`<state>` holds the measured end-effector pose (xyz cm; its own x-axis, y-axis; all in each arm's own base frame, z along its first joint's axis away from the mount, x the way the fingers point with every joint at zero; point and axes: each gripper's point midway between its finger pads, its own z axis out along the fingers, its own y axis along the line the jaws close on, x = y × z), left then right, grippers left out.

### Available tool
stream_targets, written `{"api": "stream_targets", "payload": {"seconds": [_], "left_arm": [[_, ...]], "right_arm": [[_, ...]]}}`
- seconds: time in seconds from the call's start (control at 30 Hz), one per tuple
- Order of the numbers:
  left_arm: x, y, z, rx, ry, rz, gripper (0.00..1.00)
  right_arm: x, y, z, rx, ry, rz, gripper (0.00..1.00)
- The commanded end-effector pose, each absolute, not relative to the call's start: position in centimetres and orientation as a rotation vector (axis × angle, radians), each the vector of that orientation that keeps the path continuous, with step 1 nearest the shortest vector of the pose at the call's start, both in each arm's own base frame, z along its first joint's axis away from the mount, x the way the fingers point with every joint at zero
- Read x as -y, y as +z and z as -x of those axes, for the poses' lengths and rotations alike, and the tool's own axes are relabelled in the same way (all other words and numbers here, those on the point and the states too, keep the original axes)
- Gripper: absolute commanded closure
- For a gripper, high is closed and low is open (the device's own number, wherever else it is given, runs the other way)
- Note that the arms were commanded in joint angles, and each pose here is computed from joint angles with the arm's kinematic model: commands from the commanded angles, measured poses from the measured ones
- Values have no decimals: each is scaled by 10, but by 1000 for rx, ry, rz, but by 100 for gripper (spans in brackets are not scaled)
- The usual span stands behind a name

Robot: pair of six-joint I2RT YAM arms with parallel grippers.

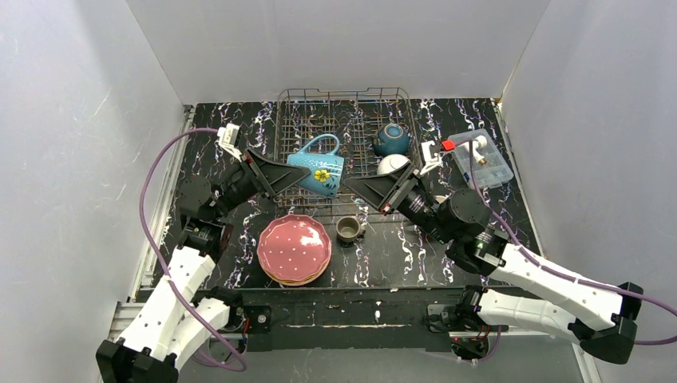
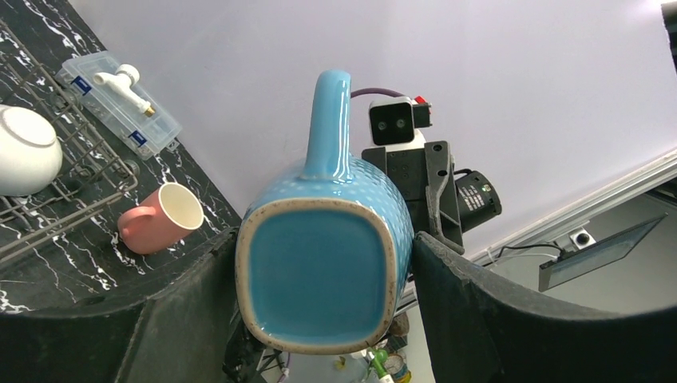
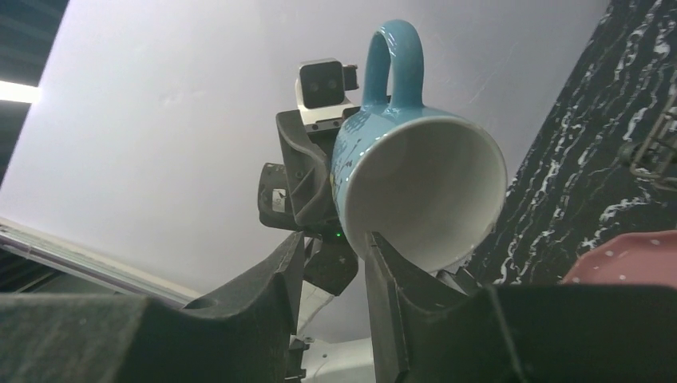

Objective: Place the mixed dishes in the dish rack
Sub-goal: Pick up the cup at the center of the board.

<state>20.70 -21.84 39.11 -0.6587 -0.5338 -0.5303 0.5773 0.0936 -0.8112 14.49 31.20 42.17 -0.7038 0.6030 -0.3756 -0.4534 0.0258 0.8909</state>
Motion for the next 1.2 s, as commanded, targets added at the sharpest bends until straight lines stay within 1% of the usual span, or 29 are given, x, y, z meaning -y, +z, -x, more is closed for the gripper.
{"api": "stream_targets", "payload": {"seconds": [0.0,0.37,0.97,1.17], "left_arm": [[216,424,-205,-1420,-1649,-129,100],[226,408,-244,-1505,-1556,-146,100],[225,384,-317,-1631,-1318,-136,100],[222,377,-343,-1676,-1212,-138,100]], "right_arm": [[-298,412,-151,-1592,1642,-164,58],[-276,396,-156,-1661,1429,-100,57],[-246,336,-166,-1834,1034,57,60],[-247,324,-169,-1860,958,128,60]]}}
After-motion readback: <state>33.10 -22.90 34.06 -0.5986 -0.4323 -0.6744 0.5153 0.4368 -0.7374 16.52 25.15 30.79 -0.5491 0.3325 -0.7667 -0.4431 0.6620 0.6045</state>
